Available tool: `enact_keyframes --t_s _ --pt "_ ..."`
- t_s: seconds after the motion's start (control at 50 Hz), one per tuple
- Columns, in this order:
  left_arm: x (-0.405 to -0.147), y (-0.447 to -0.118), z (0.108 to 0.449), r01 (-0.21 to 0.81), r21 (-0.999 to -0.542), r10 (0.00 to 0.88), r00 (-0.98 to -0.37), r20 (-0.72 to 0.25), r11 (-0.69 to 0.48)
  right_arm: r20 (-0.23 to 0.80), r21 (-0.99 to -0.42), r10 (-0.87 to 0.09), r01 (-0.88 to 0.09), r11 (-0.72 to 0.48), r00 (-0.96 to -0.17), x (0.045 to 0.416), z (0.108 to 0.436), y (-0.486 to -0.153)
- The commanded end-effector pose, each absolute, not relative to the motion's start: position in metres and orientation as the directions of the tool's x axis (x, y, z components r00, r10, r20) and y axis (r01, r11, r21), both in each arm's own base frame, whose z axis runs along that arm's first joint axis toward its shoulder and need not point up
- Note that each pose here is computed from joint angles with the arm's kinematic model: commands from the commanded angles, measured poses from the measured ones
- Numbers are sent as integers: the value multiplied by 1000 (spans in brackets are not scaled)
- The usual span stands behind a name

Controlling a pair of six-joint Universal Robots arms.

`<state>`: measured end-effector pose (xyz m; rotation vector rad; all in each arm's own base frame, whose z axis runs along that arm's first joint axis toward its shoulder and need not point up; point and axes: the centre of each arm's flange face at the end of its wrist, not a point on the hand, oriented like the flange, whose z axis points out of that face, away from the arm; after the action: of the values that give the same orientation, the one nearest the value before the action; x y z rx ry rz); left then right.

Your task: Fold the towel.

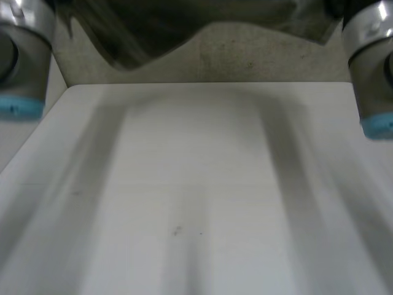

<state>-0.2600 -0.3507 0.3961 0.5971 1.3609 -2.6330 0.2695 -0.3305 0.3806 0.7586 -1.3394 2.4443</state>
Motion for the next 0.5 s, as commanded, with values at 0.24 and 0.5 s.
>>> enact_keyframes --t_s 0.24,0.5 --pt "-231 -291 146 587 -809 521 -695 -496 13 509 -679 -632 -724 123 -585 232 177 -287" --pt "-221 -282 131 636 -770 535 -668 -518 49 499 -739 -546 -659 137 -673 207 160 -287"
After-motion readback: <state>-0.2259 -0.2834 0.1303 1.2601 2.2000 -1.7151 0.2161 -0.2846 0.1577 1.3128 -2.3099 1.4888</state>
